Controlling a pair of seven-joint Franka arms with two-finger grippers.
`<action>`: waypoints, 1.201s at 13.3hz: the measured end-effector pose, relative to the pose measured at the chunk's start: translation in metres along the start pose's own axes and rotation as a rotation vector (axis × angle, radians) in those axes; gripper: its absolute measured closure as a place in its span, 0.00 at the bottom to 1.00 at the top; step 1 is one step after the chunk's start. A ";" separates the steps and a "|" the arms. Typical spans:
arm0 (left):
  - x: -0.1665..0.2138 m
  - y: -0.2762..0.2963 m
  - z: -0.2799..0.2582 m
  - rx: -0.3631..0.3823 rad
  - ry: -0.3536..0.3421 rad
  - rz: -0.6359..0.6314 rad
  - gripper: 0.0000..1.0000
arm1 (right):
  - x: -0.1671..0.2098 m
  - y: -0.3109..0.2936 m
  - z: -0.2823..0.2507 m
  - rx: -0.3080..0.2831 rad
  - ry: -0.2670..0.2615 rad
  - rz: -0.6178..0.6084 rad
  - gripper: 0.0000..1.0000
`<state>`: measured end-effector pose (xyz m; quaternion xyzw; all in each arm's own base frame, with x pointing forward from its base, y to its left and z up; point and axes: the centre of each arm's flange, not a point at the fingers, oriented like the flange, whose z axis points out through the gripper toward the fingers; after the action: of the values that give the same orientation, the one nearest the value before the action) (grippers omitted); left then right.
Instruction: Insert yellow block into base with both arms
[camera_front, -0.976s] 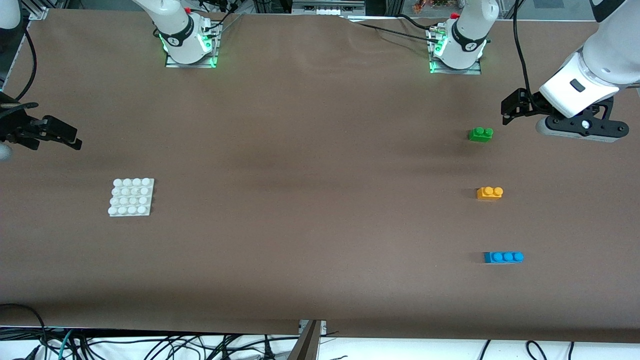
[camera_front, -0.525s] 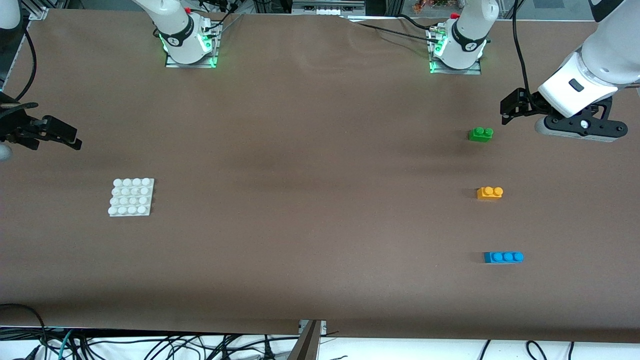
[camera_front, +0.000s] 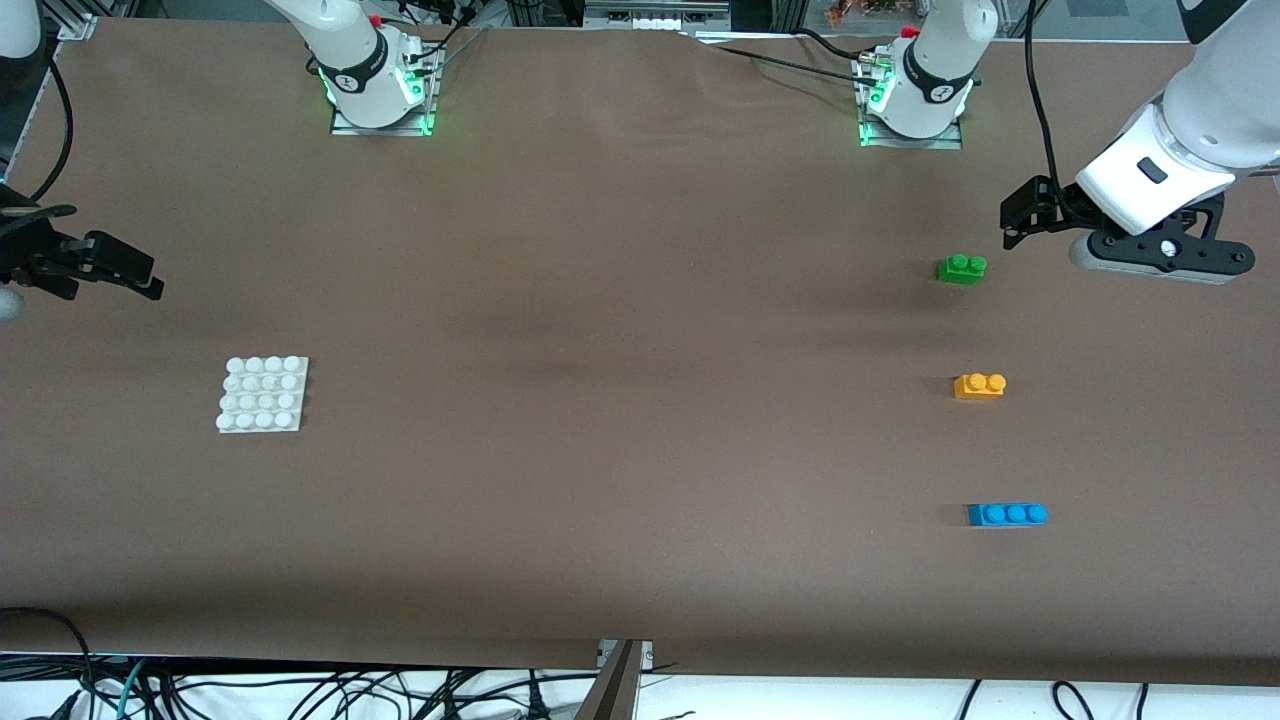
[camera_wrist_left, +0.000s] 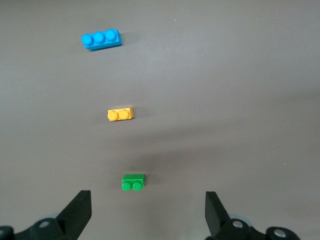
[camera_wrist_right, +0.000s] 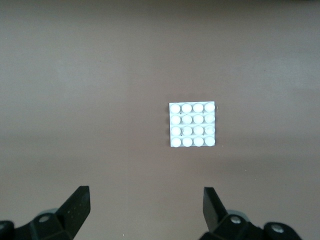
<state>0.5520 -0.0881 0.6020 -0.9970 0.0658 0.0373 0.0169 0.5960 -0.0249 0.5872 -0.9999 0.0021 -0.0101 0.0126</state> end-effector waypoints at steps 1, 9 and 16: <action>0.000 0.000 0.000 0.000 0.000 0.000 0.00 | 0.000 0.000 0.000 0.000 0.000 0.000 0.00; 0.000 0.002 0.000 0.000 -0.001 -0.022 0.00 | 0.000 0.000 0.000 0.000 0.000 0.000 0.00; -0.001 0.004 0.000 0.001 -0.007 -0.022 0.00 | 0.000 0.000 0.000 0.000 0.000 0.000 0.00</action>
<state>0.5506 -0.0916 0.6016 -0.9975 0.0547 0.0406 0.0179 0.5960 -0.0249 0.5872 -0.9999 0.0021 -0.0101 0.0126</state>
